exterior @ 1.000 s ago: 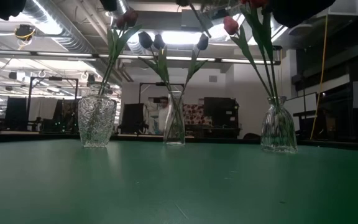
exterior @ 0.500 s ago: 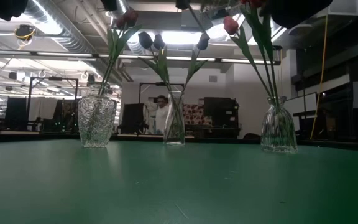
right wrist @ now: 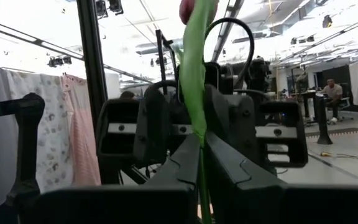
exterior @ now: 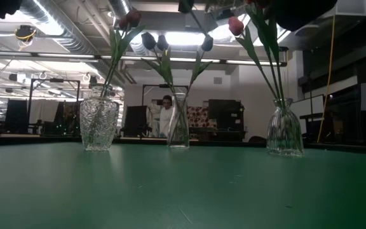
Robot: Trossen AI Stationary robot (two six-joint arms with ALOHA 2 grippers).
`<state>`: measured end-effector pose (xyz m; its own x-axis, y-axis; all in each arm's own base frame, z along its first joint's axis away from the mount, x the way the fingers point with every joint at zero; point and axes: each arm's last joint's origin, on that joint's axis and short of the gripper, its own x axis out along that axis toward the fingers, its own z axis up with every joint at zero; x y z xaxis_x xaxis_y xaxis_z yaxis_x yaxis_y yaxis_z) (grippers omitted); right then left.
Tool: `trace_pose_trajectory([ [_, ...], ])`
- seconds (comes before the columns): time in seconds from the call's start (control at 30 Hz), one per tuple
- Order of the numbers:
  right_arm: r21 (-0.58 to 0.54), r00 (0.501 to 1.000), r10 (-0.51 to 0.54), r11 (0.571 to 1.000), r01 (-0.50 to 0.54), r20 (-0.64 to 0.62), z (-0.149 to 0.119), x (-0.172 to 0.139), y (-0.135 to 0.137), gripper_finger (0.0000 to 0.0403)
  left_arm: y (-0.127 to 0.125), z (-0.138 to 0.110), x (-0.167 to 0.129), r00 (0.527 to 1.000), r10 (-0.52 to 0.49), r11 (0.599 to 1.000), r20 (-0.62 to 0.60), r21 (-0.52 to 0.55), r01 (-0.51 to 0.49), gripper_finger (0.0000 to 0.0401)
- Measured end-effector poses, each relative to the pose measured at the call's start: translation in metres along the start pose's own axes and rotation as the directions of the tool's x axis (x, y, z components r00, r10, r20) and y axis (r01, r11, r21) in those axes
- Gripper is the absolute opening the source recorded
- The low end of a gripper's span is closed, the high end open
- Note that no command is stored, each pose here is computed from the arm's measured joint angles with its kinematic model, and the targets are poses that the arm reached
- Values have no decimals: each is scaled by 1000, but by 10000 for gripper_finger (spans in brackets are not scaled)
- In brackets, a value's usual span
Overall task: Sort flowers into vase by color
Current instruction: Put the red tulip into the bottom left transparent vase
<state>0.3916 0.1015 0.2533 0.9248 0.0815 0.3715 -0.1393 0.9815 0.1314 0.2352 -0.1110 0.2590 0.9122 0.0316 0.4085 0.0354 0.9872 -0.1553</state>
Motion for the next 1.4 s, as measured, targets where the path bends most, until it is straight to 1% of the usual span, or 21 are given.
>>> trace_pose_trajectory([
  [0.17,22,1000,1,1000,-1,-3,-1,0,0,19,5,-2,2,1000,20,1000,-18,-13,-21,141],
  [0.3,25,1000,24,999,-24,-4,-1,0,1,19,10,-7,4,998,35,997,-53,-62,-38,141],
  [0.4,24,1000,26,999,-25,-12,-2,0,1,19,10,-10,4,996,38,996,-86,-81,-46,141],
  [0.53,22,999,25,999,-24,-28,-4,0,1,19,8,-10,3,995,54,994,-85,-87,-62,135],
  [0.67,22,999,23,999,-23,-36,-4,0,1,19,8,-9,2,991,106,991,-82,-78,-112,105],
  [0.93,30,999,14,999,-12,-47,-6,0,0,19,8,-9,2,990,115,989,-77,-80,-121,23],
  [1.07,41,998,13,999,-11,-58,-7,0,0,21,8,-9,1,989,125,988,-78,-80,-132,10],
  [1.17,38,997,16,999,-13,-81,-8,0,0,40,5,-9,0,986,138,986,-88,-76,-145,10],
  [1.23,34,995,10,999,-7,-97,-9,0,0,64,4,-9,-2,981,170,983,-95,-58,-176,10],
  [1.4,26,992,4,1000,-1,-127,-11,0,0,130,-2,-9,-7,961,254,967,-106,26,-253,10],
])
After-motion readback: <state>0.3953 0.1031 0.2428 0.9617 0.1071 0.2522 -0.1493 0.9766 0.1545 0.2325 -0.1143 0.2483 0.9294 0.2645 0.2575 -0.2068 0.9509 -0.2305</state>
